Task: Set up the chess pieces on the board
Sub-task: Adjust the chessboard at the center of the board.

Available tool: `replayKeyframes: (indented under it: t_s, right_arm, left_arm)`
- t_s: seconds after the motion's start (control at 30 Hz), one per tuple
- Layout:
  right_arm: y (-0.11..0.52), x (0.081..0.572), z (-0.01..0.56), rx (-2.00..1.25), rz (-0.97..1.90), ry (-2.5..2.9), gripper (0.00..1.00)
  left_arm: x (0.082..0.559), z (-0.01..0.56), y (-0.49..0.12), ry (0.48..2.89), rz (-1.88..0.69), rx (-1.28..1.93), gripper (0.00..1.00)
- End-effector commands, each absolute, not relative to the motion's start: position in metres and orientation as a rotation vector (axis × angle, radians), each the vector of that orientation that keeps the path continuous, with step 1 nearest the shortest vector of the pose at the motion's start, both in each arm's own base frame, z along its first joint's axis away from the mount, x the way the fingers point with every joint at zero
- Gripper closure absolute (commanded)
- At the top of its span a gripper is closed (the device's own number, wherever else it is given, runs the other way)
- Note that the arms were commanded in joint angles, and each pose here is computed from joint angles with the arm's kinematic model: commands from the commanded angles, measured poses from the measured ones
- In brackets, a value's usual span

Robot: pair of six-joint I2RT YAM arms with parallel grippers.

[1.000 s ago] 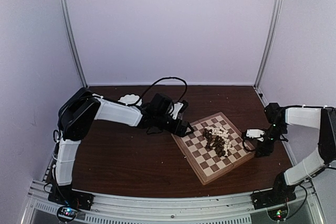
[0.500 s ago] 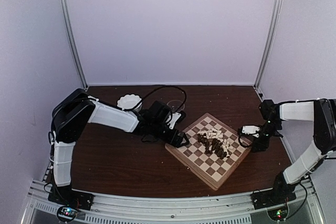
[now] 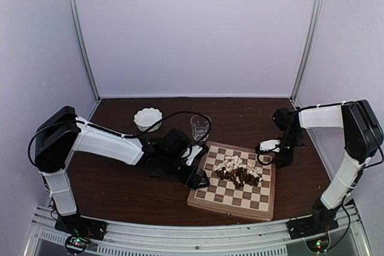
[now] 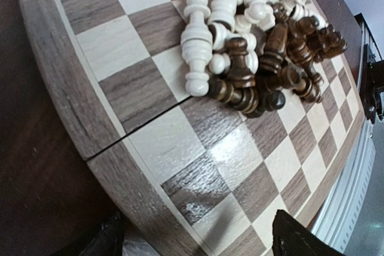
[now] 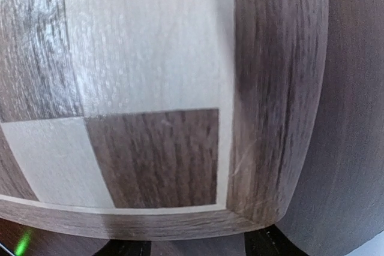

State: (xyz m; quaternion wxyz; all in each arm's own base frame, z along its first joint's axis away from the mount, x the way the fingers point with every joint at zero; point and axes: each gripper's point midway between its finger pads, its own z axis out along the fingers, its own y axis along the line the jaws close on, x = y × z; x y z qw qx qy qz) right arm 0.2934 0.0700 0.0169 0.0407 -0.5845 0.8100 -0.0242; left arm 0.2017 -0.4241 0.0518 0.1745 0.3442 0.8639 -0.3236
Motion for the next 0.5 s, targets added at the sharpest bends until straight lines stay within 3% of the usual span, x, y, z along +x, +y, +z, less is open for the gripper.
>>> replayKeyframes:
  t_s: [0.0,0.27,0.47]
  right_arm:
    - [0.125,0.318,0.017,-1.771,0.01,2.336,0.46]
    - [0.185,0.32,0.036,-1.764,0.22,2.309,0.46]
    - [0.186,0.321,0.05,-1.719,0.231,2.318,0.47]
  left_arm:
    - [0.173,0.052,-0.424,2.471,-0.962,0.985,0.16]
    - [0.168,0.054,-0.387,2.475,-0.825,0.897,0.16]
    - [0.169,0.074,-0.358,2.432,-0.719,0.899,0.16]
